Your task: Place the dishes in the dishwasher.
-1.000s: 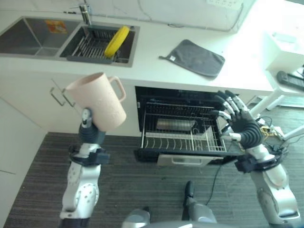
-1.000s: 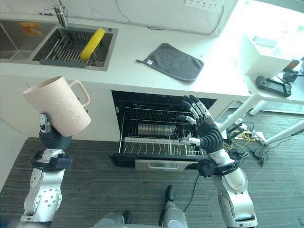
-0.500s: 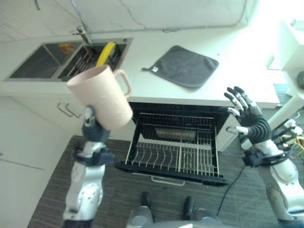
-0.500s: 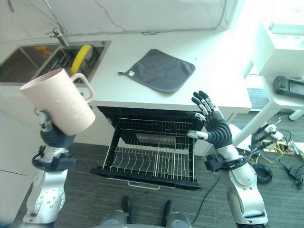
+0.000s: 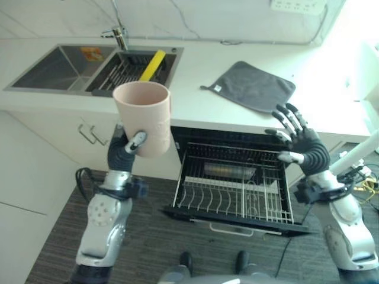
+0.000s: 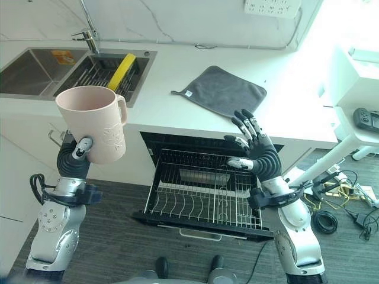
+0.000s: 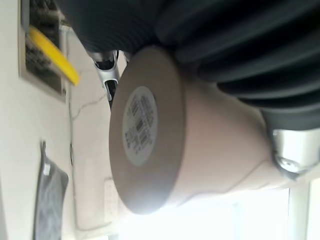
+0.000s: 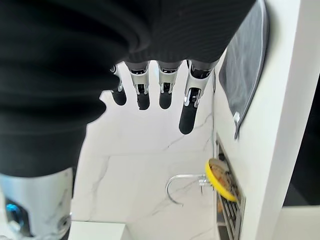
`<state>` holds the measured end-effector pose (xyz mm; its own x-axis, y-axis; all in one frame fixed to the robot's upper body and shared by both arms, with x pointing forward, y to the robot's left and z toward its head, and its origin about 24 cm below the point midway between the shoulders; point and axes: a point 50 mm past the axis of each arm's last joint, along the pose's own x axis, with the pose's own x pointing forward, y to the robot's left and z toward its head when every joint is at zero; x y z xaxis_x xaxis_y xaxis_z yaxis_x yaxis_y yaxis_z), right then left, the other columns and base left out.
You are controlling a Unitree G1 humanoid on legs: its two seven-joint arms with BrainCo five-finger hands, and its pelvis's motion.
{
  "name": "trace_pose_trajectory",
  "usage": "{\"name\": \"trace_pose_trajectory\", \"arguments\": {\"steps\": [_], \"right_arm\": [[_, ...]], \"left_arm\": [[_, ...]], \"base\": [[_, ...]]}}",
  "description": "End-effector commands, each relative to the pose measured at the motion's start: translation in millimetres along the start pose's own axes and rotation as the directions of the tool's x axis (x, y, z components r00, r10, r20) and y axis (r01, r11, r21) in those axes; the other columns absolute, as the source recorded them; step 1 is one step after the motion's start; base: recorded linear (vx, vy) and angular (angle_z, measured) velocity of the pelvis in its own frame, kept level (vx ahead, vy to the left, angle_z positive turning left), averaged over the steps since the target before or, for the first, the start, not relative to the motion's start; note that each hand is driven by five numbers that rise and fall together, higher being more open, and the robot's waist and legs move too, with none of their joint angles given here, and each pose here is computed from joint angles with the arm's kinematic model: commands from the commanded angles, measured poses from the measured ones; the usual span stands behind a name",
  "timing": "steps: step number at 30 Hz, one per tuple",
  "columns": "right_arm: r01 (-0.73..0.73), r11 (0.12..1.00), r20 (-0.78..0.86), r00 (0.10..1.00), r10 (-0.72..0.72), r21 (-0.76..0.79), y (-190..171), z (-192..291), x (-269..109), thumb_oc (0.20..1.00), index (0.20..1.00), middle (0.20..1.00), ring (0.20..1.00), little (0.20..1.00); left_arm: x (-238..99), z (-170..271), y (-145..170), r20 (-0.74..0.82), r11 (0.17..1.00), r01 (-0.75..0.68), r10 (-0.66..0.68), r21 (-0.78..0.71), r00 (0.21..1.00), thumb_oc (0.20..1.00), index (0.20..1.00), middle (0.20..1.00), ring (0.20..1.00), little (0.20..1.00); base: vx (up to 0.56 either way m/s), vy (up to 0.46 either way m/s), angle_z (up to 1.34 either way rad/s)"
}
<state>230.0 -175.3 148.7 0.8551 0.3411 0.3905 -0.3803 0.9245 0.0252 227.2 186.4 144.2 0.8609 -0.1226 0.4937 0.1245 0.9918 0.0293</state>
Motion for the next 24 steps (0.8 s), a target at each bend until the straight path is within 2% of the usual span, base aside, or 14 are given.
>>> {"name": "trace_pose_trajectory", "arguments": {"steps": [1,5,9,20,24], "right_arm": [[-0.059,0.996,0.072,0.996,0.054,0.067,12.7,11.8,12.2,1.000,1.000,1.000,1.000,1.000],[-0.128,0.987,0.017,0.992,0.127,0.101,24.3,2.2,23.2,1.000,1.000,1.000,1.000,1.000],[-0.159,0.983,-0.012,0.987,0.161,0.096,29.1,-1.4,28.2,1.000,1.000,1.000,1.000,1.000],[-0.210,0.976,0.038,0.977,0.208,0.059,42.4,7.6,48.5,1.000,1.000,1.000,1.000,1.000],[-0.211,0.975,0.039,0.977,0.209,0.067,45.2,9.5,53.9,1.000,1.000,1.000,1.000,1.000]], "left_arm": [[16.8,15.0,-10.1,0.123,0.994,0.101,-0.097,-0.029,0.988,0.200,0.200,0.200,0.200,0.200],[24.1,8.2,-25.6,0.120,0.979,0.148,-0.132,-0.138,0.984,0.200,0.200,0.200,0.200,0.200],[26.0,4.5,-32.2,0.108,0.973,0.174,-0.158,-0.154,0.981,0.200,0.200,0.200,0.200,0.200],[31.8,-8.8,-43.5,0.040,0.987,0.158,-0.158,0.014,0.987,0.200,0.200,0.200,0.200,0.200],[33.2,-9.9,-44.5,0.031,0.991,0.131,-0.131,0.002,0.991,0.200,0.200,0.200,0.200,0.200]], "base": [[0.02,-0.006,-0.04],[0.01,-0.010,-0.05],[0.00,-0.004,-0.02],[0.00,0.000,0.00],[0.00,0.000,0.00]]}}
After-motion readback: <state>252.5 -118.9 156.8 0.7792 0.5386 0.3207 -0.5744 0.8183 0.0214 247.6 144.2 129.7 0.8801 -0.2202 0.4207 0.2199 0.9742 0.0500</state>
